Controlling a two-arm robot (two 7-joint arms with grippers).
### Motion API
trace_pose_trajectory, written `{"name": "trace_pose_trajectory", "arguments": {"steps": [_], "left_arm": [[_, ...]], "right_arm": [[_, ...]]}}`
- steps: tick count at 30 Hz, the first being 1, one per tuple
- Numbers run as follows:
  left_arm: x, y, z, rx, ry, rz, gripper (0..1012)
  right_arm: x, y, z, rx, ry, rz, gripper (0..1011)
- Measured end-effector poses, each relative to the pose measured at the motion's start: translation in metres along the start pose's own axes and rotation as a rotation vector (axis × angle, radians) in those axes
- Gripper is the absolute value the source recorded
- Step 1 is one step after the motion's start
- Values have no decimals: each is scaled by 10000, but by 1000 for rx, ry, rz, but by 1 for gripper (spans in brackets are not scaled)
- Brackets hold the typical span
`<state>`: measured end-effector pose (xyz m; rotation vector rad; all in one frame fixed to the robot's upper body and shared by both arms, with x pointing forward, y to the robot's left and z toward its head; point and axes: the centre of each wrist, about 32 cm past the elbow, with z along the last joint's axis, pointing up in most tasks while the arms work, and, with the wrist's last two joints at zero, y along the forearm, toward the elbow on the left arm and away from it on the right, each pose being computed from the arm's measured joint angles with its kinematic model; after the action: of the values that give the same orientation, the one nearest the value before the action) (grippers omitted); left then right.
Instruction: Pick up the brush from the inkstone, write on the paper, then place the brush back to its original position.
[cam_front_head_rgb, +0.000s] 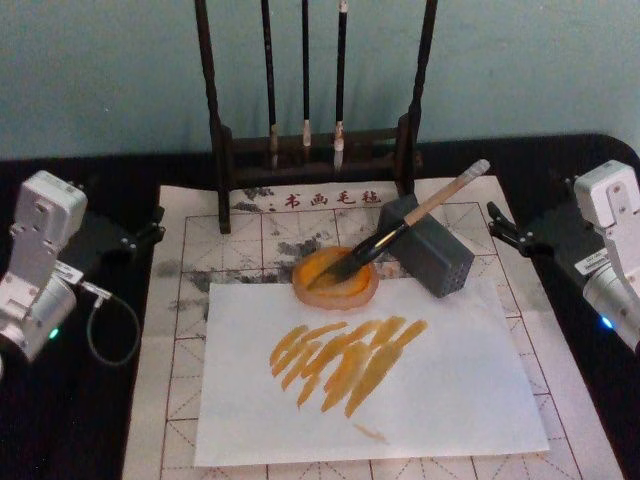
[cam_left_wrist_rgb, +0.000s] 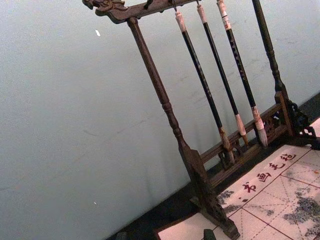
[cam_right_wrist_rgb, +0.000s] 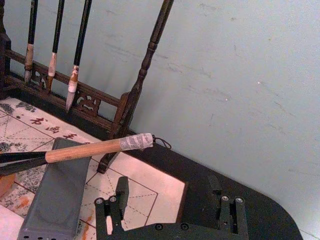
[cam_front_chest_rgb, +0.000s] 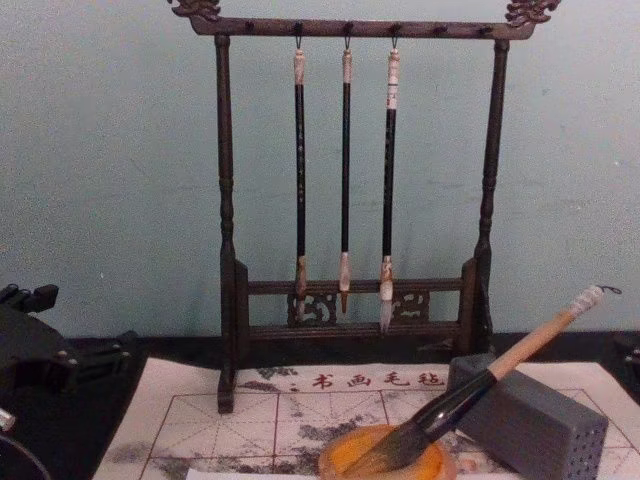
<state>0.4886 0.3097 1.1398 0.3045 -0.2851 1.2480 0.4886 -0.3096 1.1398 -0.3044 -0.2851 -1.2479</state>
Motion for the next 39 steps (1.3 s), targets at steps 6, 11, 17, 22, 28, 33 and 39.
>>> {"name": "trace_pose_trajectory", "arguments": {"steps": [6,11,17,22,28,33,39], "left_arm": [[0,0,0,0,0,0,1001],[0,0,0,0,0,0,1001],[0,0,0,0,0,0,1001],[0,0,0,0,0,0,1001],[0,0,0,0,0,0,1001],[0,0,0,0,0,0,1001],[0,0,0,0,0,0,1001]], "right_arm": [[0,0,0,0,0,0,1002],[0,0,0,0,0,0,1003],[0,0,0,0,0,0,1002],[0,0,0,0,0,0,1002],[0,0,0,0,0,0,1002],[0,0,0,0,0,0,1002],[0,0,0,0,0,0,1003]]}}
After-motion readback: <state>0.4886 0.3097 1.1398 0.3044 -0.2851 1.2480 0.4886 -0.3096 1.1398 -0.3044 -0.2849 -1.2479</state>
